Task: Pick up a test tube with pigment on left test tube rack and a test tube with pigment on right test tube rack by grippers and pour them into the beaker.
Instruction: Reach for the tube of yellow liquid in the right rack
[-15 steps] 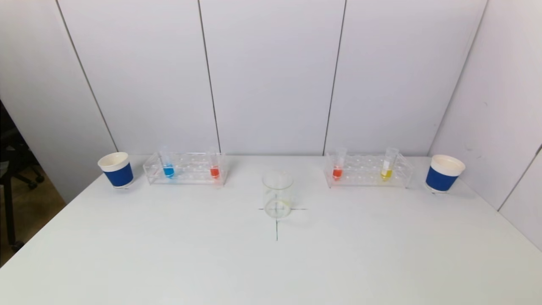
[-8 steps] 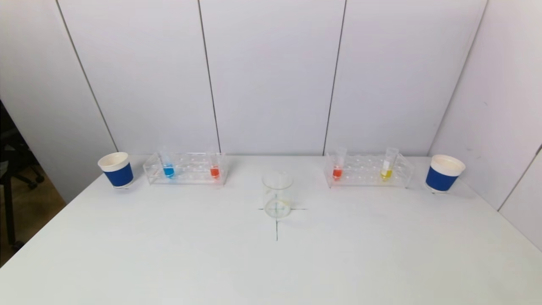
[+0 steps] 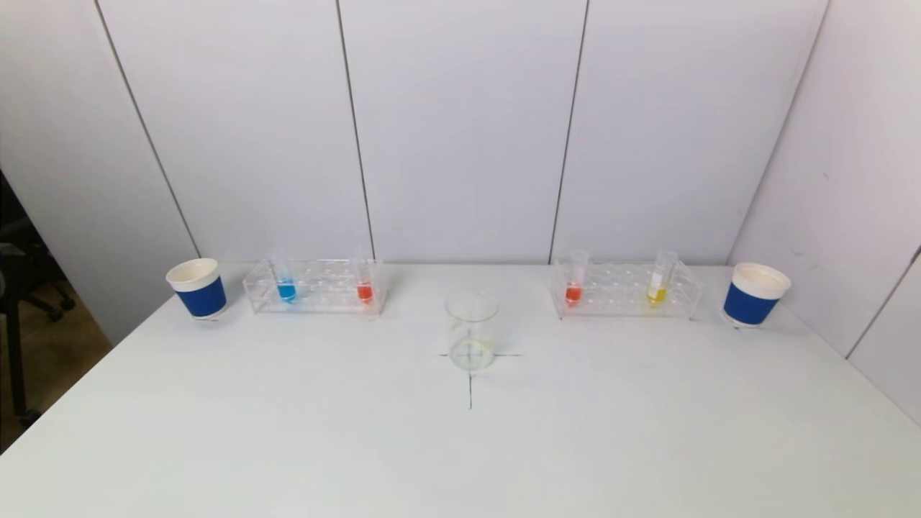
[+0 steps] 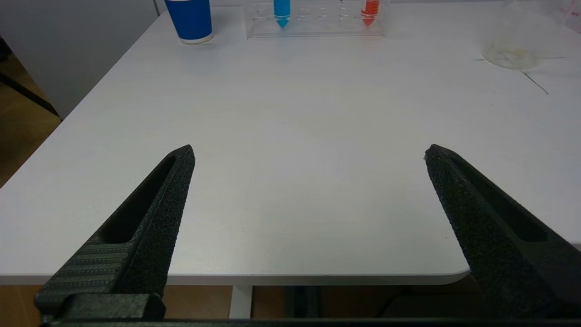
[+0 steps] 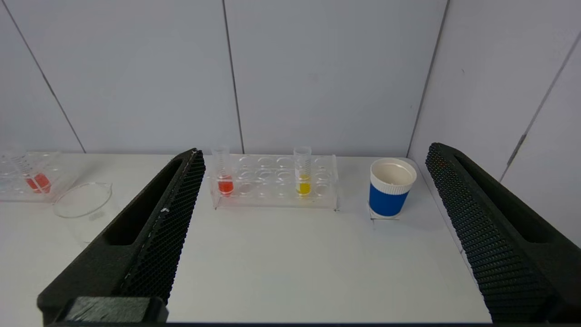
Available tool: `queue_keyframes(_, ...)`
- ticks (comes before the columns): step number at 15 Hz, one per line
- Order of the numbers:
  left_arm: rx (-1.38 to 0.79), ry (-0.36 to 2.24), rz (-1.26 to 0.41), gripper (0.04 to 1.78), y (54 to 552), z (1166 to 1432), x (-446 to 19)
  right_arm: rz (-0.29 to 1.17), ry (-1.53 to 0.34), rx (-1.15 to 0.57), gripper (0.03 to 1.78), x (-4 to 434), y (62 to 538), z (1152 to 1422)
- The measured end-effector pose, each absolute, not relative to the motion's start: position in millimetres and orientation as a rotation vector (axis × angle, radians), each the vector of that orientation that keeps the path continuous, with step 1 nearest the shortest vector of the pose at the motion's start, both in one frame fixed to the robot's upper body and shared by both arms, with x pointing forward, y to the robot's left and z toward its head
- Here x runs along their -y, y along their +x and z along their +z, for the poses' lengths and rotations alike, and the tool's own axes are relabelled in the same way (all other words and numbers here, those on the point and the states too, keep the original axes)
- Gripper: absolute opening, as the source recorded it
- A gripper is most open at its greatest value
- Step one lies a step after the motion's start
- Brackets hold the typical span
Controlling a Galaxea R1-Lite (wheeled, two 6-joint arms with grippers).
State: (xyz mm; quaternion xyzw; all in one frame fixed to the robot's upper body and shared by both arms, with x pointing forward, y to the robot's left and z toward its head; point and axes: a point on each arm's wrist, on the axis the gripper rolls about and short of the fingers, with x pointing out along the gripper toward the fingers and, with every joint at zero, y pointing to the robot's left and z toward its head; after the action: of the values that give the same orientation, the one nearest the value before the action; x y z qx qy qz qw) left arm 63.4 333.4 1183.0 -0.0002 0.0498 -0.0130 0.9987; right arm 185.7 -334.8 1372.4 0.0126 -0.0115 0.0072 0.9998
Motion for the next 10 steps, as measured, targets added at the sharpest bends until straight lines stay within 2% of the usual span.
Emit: queue_keyframes(10, -0.100, 0.000, -0.026, 1.77, 63, 1183, -333, 0.013, 0.019, -0.059, 1.77, 333, 287, 1338)
